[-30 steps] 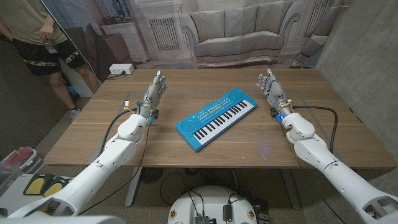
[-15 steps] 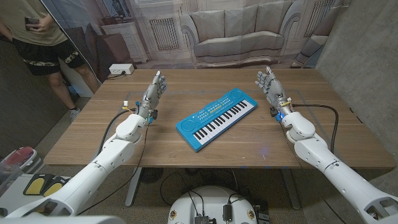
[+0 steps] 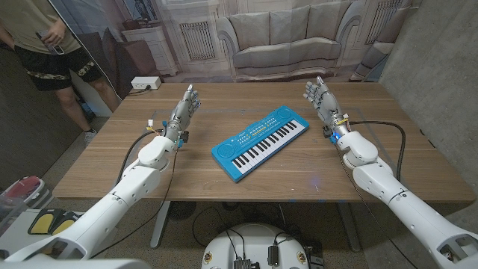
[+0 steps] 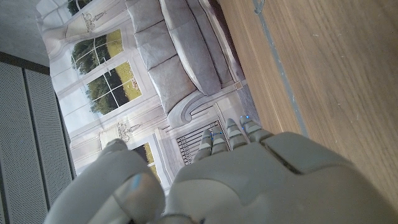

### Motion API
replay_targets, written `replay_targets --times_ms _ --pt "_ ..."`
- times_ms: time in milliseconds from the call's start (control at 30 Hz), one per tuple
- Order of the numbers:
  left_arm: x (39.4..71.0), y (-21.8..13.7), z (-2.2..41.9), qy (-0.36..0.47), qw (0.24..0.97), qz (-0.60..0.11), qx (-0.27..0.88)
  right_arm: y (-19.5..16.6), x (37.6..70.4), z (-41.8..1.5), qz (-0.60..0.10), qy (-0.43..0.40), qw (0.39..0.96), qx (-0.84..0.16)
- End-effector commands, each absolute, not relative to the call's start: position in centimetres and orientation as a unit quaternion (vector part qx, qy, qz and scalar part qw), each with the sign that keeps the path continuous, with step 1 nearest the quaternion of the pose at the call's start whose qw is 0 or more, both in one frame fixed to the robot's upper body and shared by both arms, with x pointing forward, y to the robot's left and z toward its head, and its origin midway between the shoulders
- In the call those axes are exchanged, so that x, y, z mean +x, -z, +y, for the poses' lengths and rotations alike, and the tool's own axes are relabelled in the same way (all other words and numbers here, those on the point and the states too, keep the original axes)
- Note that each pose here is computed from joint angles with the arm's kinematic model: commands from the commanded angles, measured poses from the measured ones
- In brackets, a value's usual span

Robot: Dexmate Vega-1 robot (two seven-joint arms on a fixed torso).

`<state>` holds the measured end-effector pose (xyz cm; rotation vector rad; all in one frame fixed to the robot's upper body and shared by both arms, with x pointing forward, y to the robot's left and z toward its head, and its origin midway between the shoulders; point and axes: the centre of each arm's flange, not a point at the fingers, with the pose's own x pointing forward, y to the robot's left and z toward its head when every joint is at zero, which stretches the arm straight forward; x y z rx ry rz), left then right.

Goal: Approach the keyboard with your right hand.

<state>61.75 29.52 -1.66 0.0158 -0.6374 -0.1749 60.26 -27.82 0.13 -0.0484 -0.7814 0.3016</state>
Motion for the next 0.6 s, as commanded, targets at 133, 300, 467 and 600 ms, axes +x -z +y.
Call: replay_targets --times_ms 133,300,467,600 --pt "62.3 1.2 29.2 0.089 0.946 -0.312 0.012 -0.9 59.8 -27.2 -0.395 -0.161 0.904 -0.035" --pt "62.4 1.0 29.2 0.088 0.946 -0.311 0.012 -1.2 59.5 -26.9 -0.401 -0.167 0.9 -0.042" --pt "62.5 1.0 29.1 0.088 0.946 -0.312 0.011 -1.6 59.4 -26.6 -0.406 -0.172 0.896 -0.053" --pt "62.5 1.2 29.1 0.088 0.946 -0.311 0.008 -1.8 59.1 -26.3 -0.411 -0.175 0.893 -0.061"
